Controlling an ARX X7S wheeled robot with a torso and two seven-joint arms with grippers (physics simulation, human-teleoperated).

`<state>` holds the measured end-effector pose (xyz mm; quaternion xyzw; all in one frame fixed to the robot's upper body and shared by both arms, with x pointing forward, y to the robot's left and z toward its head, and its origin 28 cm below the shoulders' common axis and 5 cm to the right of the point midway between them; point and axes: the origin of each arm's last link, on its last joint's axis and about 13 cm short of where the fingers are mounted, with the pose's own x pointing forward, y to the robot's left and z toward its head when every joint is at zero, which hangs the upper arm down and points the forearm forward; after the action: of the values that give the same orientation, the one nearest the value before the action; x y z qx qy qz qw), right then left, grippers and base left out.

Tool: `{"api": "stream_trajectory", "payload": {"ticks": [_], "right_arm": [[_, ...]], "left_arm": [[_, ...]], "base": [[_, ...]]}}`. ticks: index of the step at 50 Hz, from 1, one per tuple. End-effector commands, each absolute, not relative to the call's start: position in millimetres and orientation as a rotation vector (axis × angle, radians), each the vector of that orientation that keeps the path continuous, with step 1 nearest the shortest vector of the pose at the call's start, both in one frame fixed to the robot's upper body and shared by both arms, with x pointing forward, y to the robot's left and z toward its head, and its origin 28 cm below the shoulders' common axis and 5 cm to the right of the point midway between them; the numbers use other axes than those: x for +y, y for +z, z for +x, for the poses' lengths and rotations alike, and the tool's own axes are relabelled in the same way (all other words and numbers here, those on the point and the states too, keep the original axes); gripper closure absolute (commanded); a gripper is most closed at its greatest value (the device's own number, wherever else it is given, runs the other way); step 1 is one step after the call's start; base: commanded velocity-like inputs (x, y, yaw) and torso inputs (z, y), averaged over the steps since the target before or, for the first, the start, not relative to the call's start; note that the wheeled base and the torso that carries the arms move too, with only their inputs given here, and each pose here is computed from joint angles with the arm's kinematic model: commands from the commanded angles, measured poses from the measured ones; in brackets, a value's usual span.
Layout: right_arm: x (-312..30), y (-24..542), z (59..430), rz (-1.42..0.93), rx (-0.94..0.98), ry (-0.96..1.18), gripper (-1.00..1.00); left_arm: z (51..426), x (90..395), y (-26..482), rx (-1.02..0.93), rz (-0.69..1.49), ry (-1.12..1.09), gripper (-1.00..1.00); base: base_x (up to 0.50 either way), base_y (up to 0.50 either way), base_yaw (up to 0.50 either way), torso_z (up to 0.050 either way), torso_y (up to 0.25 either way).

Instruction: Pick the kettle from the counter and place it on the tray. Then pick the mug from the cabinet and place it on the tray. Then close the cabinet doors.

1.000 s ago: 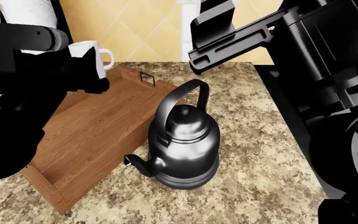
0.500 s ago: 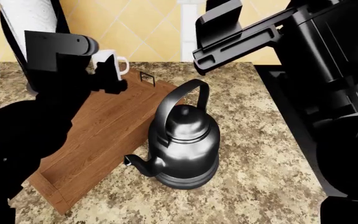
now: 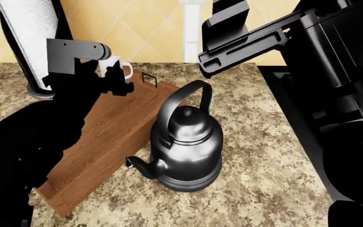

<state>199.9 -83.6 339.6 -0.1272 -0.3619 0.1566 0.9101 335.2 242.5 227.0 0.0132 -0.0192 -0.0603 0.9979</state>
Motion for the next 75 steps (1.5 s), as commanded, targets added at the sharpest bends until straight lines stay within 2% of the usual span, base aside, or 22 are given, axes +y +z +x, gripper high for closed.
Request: {"api": "stream_trajectory", "payload": {"ticks": [1, 75], "right_arm": [[-84.0, 338.7, 199.7, -0.262, -0.744, 0.32, -1.0], [-86.7, 339.0, 197.8, -0.257, -0.748, 0.312, -1.0]], "left_arm": [[343.3, 240.0, 220.7, -0.032, 0.024, -0.114, 1.0], [359.9, 236.8, 181.3, 0.075, 0.026, -0.111, 1.0]], "base": [[0.0, 0.0, 0.0, 0.0, 0.0], [0.0, 0.0, 0.0, 0.0, 0.001]]}}
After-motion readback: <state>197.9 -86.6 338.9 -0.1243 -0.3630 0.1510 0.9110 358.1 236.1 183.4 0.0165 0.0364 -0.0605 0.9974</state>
